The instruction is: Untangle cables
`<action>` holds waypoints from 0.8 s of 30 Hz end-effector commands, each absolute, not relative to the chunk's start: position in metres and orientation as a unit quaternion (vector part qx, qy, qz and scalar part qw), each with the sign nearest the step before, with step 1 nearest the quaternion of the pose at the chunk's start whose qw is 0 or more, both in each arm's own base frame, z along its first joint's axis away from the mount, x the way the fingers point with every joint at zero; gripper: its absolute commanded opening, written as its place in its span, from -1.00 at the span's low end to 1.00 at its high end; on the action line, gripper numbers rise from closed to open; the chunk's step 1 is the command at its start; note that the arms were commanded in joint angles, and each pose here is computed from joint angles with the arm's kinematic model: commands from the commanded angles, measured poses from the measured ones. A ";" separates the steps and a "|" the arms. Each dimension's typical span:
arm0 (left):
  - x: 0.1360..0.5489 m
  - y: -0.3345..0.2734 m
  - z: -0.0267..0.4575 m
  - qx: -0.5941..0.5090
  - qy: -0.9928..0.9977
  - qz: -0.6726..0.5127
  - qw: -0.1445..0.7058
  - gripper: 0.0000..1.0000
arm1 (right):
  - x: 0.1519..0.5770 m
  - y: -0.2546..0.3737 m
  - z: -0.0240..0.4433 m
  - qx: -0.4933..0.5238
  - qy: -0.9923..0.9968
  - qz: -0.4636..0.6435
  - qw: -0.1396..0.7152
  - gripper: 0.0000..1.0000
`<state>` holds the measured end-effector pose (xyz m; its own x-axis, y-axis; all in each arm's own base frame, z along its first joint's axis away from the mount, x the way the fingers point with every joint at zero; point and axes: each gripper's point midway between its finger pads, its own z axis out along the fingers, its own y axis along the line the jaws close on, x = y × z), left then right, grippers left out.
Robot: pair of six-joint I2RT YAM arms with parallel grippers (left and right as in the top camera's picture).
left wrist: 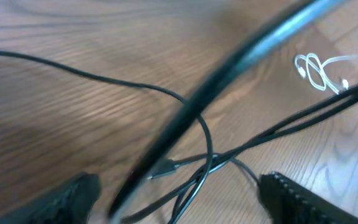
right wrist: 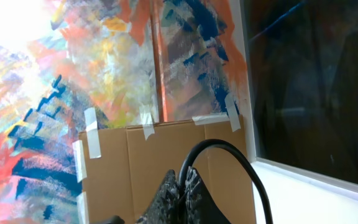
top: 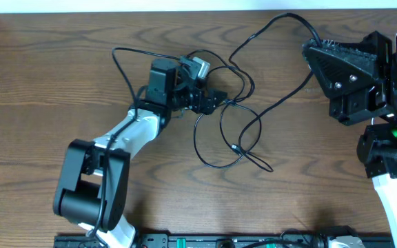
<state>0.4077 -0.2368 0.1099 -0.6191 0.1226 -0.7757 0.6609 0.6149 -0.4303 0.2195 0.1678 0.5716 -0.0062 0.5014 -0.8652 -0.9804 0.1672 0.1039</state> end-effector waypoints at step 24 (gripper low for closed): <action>0.352 -0.100 0.304 0.038 0.769 -0.485 0.414 -0.85 | 0.429 -0.024 0.289 0.146 0.815 0.269 0.492 -0.98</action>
<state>0.3786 -0.0842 0.2676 -0.6524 -0.3612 -0.6662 0.3589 0.6270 -0.6914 0.4233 -0.0174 0.3066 -0.4535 0.5664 -0.6881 -0.0350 0.7602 0.6488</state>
